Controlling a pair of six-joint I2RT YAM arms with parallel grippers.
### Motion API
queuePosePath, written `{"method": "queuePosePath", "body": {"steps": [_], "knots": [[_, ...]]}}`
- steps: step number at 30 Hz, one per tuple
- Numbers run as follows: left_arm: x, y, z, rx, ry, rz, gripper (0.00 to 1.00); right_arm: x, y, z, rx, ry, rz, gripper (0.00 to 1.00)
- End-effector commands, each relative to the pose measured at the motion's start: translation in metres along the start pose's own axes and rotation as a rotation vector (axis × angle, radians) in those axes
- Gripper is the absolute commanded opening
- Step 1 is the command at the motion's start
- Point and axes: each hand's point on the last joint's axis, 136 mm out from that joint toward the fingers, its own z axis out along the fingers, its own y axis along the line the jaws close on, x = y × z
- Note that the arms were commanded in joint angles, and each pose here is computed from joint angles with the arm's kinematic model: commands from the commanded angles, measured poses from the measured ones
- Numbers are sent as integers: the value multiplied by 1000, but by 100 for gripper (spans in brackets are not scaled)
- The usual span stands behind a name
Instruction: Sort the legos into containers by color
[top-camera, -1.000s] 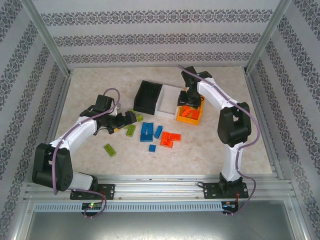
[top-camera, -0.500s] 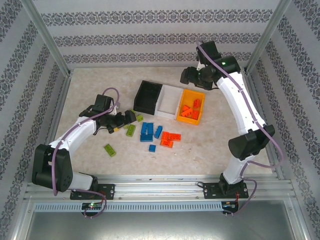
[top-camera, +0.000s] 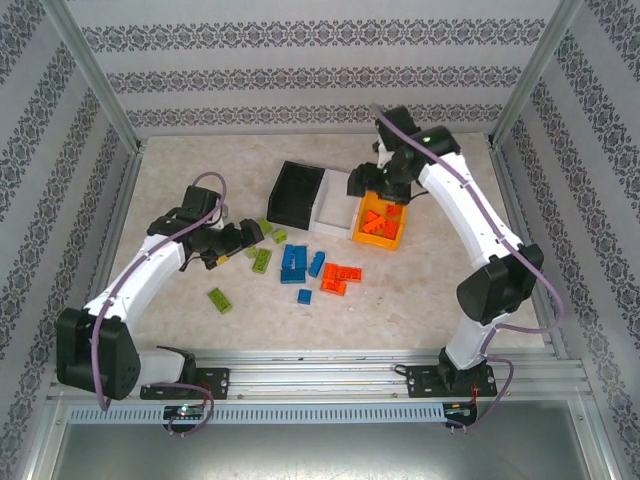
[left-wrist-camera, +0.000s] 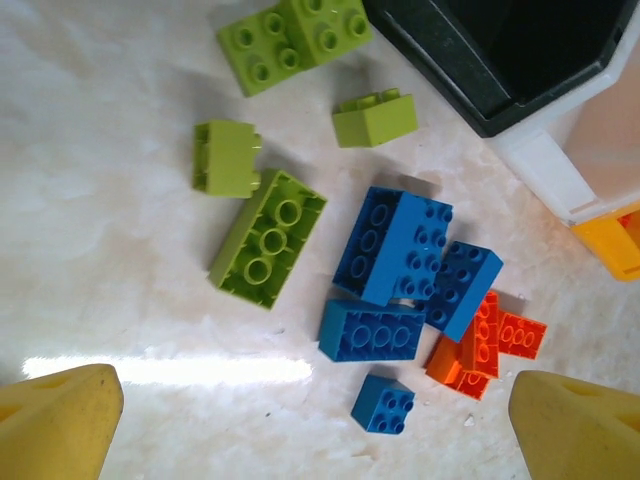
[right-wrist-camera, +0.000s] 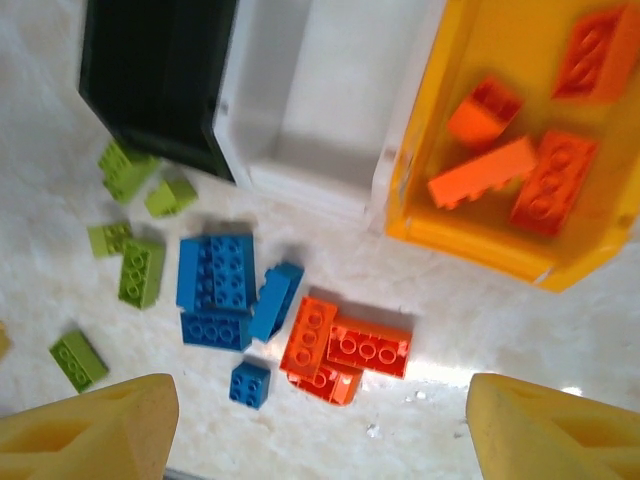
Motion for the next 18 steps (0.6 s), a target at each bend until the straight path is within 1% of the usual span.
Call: {"method": "queuePosePath", "body": {"steps": [1,6,10,14,18], "knots": [[25,30,-17,-153,52,-57,99,17,14,21,-92,39,-4,77],[40,48,-19,-233,96,-94,99,41,17,53,-85,101,2,76],[50,66,-9,-312,163,-76,99,64,21,70,-24,155,-25,76],[61,82,-3,-371,225,-67,99,83,31,75,15,172,-37,75],[78,103,1,-434,268,-109,98,95,35,78,67,188,-51,75]]}}
